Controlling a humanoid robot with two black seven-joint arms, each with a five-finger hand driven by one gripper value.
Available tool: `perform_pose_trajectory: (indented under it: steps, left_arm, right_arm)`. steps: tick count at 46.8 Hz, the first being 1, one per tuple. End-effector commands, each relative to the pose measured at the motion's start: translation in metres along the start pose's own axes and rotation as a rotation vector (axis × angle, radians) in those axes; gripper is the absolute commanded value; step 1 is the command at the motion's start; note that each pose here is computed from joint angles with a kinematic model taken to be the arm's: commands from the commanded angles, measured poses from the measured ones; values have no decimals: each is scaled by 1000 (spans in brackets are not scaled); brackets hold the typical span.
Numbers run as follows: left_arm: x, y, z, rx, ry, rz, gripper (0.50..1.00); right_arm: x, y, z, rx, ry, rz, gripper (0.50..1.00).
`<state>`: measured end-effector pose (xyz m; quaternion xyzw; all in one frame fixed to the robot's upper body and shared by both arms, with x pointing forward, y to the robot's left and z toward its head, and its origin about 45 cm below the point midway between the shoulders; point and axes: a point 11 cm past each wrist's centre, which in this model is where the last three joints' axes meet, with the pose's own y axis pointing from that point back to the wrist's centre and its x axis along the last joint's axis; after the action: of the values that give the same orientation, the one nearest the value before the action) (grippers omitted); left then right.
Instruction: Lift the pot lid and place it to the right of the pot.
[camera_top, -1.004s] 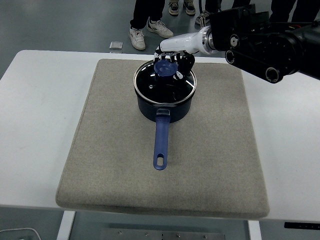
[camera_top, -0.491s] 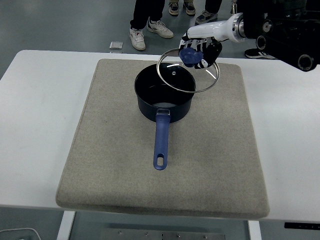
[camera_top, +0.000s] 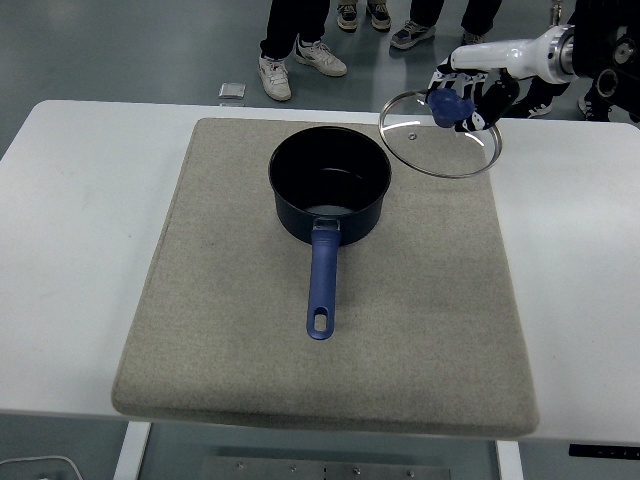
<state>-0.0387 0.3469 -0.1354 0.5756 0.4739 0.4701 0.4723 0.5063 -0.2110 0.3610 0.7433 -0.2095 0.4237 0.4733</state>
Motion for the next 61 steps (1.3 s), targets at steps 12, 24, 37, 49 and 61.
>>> perform_pose_trajectory:
  steps: [12,24,37,49,61]
  left_arm:
    - [0,0,0,0,0,0,1000]
    - [0,0,0,-1,1,0,1000]
    - [0,0,0,0,0,0,1000]
    - [0,0,0,0,0,0,1000]
    - [0,0,0,1,1,0,1000]
  right_arm:
    - [-34,-1,29,-32,-50,-20,517]
    - [-58,-8,35,-20,-68,-21,517]
    - [-76,-16,33,-14,-71,-43,531]
    - [-85,-19,35,-17,-39,-41,623]
    - [-93,-21,22,34,-45,-65,772]
